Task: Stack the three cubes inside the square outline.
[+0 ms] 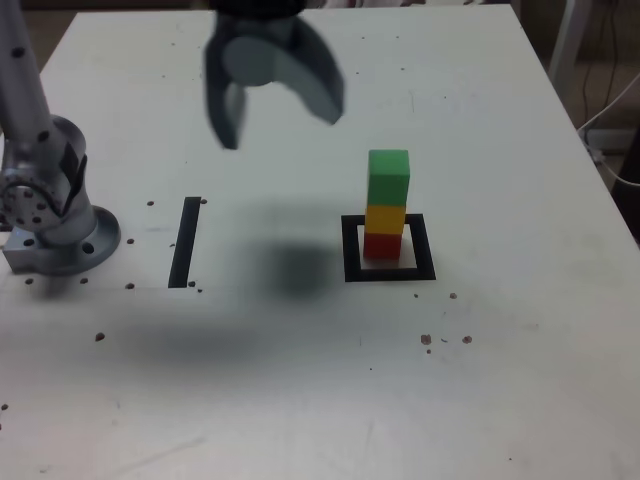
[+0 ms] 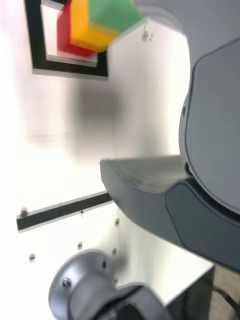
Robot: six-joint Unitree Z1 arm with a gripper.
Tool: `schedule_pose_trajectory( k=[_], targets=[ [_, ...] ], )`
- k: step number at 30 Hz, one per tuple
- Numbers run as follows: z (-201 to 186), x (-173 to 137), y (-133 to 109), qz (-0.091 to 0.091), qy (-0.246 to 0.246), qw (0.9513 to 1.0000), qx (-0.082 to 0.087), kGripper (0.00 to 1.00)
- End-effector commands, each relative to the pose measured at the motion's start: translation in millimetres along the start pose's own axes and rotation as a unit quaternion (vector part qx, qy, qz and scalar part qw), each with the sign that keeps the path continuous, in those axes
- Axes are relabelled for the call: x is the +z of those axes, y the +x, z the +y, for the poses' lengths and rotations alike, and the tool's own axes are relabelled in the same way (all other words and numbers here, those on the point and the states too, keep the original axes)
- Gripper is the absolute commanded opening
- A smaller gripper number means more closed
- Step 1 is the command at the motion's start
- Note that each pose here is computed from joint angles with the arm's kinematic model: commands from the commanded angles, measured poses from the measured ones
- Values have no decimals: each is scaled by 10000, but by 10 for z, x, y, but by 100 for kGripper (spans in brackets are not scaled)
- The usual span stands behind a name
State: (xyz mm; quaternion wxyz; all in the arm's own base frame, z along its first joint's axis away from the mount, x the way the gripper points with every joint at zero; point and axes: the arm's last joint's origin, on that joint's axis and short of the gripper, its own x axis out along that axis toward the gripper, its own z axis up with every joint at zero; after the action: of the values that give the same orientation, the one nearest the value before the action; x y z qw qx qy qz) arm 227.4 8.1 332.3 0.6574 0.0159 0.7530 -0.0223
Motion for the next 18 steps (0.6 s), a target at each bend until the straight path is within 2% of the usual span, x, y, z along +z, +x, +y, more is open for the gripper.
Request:
schedule_pose_trajectory(
  k=[1,8,12,18],
  targets=[
    [-11,-169,118,123,-9,9999,44,99],
    [-28,-440,474,284,-7,9996,96,99],
    [-44,-563,691,347,-14,9994,17,99],
    [-69,-678,877,414,-24,9990,-146,99]
  ],
)
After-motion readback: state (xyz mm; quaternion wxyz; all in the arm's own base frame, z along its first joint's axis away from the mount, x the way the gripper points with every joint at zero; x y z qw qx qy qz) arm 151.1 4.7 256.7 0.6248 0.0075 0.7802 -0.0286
